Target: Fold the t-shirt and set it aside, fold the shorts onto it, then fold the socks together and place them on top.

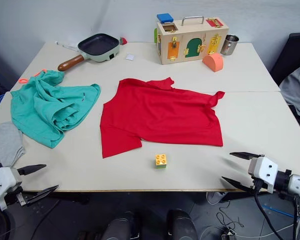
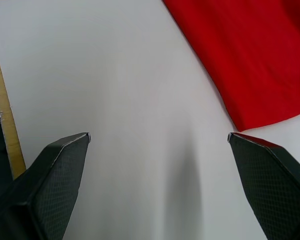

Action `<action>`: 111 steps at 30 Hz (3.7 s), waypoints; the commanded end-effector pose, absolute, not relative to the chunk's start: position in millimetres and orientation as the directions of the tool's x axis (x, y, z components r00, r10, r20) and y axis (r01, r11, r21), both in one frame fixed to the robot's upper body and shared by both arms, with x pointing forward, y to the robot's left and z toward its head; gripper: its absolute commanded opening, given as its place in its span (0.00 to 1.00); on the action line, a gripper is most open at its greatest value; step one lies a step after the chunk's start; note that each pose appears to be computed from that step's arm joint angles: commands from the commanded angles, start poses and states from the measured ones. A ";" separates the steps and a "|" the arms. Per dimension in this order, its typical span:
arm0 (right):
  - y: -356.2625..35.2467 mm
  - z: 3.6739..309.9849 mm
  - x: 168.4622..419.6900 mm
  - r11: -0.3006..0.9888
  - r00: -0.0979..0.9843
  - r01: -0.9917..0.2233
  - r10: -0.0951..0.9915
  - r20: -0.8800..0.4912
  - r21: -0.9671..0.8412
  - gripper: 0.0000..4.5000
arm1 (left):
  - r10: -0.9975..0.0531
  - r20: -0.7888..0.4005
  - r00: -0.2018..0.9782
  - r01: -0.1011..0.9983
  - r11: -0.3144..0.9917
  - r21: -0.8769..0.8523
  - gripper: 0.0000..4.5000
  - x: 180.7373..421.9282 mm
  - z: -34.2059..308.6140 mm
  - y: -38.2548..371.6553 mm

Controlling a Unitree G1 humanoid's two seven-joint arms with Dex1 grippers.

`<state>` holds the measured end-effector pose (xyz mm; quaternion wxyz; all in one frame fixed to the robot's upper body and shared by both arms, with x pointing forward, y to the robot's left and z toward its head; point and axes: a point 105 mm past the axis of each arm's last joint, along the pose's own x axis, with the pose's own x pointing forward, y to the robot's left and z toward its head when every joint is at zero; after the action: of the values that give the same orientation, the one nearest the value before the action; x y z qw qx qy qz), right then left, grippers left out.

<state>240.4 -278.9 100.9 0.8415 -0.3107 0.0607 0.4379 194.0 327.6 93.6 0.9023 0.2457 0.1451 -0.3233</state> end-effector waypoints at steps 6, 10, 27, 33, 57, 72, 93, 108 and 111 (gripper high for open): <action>-273.1 103.5 245.8 0.414 0.597 -0.777 0.722 -0.349 -0.474 1.00 | -0.525 -0.375 0.764 0.637 0.703 0.316 0.99 189.3 103.5 325.6; -266.2 105.2 250.8 0.408 0.586 -0.780 0.741 -0.326 -0.474 1.00 | -0.550 -0.356 0.756 0.645 0.718 0.262 0.99 185.7 105.0 320.6; -124.1 128.9 276.8 0.115 0.223 -0.929 0.933 -0.283 -0.352 1.00 | -0.858 -0.081 0.507 0.861 0.498 0.109 0.99 195.5 132.6 190.6; -99.4 114.0 287.4 0.069 0.183 -0.938 0.931 -0.317 -0.340 1.00 | -0.904 -0.085 0.418 0.904 0.406 0.133 0.99 200.3 135.2 163.2; -110.0 104.9 278.8 0.139 0.222 -0.935 0.947 -0.232 -0.328 0.32 | -0.864 -0.130 0.487 0.869 0.464 0.175 1.00 215.7 127.3 175.9; -167.7 137.4 278.8 0.248 0.335 -0.899 0.920 -0.203 -0.360 1.00 | -0.635 -0.223 0.739 0.673 0.706 0.221 1.00 205.9 115.2 271.3; -262.8 116.5 265.0 0.475 0.593 -0.779 0.770 -0.235 -0.411 1.00 | -0.434 -0.266 0.861 0.496 0.832 0.249 1.00 191.1 98.6 313.2; -169.0 129.4 261.3 0.244 0.317 -0.914 0.928 -0.198 -0.324 1.00 | -0.712 -0.207 0.670 0.742 0.653 0.154 1.00 201.5 113.6 241.9; -143.8 126.8 265.4 0.204 0.280 -0.925 0.937 -0.211 -0.321 1.00 | -0.760 -0.189 0.622 0.783 0.605 0.145 1.00 203.0 118.9 223.9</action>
<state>265.9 -154.4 123.9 0.7820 -0.1879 -0.0102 0.5943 204.8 233.7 110.2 0.9024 0.1071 0.0674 -0.4120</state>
